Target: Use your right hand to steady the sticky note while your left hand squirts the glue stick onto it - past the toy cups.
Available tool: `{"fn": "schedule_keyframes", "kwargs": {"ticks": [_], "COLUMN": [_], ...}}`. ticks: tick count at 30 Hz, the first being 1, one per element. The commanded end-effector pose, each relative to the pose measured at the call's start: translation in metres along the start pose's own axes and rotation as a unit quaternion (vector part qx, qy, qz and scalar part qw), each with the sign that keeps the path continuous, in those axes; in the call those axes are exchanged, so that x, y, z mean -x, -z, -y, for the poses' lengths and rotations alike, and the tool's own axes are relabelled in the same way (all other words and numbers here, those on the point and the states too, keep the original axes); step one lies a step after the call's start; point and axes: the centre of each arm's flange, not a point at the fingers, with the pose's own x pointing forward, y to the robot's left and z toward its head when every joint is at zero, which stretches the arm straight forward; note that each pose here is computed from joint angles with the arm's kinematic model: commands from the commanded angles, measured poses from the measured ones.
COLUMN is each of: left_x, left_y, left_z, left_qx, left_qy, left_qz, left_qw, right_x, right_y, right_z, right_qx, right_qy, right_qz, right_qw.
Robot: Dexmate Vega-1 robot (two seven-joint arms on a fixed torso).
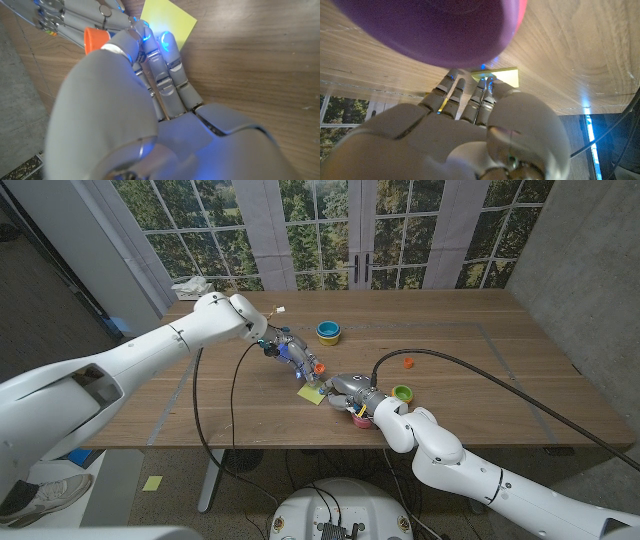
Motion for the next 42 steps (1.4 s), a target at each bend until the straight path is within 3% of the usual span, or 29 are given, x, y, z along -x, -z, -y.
{"fn": "schedule_keyframes", "kwargs": {"ticks": [1,11,18,23,42], "left_x": [0.007,0.017,0.027,0.027,0.047], "left_y": [0.007,0.013,0.012,0.014,0.008], "left_z": [0.011,0.018,0.021,0.022,0.003], "left_qx": [0.018,0.031,0.034,0.035,0.028], "left_qy": [0.01,0.013,0.009,0.012,-0.044], "left_qz": [0.021,0.024,0.037,0.035,0.066], "left_qw": [1.0,0.999,0.999,0.999,0.996], "right_x": [-0.001,-0.004,-0.004,-0.004,-0.006], "right_y": [-0.001,-0.001,-0.001,-0.002,-0.002], "right_z": [0.001,0.001,0.001,0.002,0.002], "right_qx": [0.003,0.016,0.016,0.02,0.016], "right_qy": [-0.022,-0.032,-0.035,-0.029,-0.028], "right_qz": [-0.012,-0.039,-0.04,-0.038,-0.033], "right_qw": [0.9997,0.9986,0.9985,0.9987,0.9989]}}
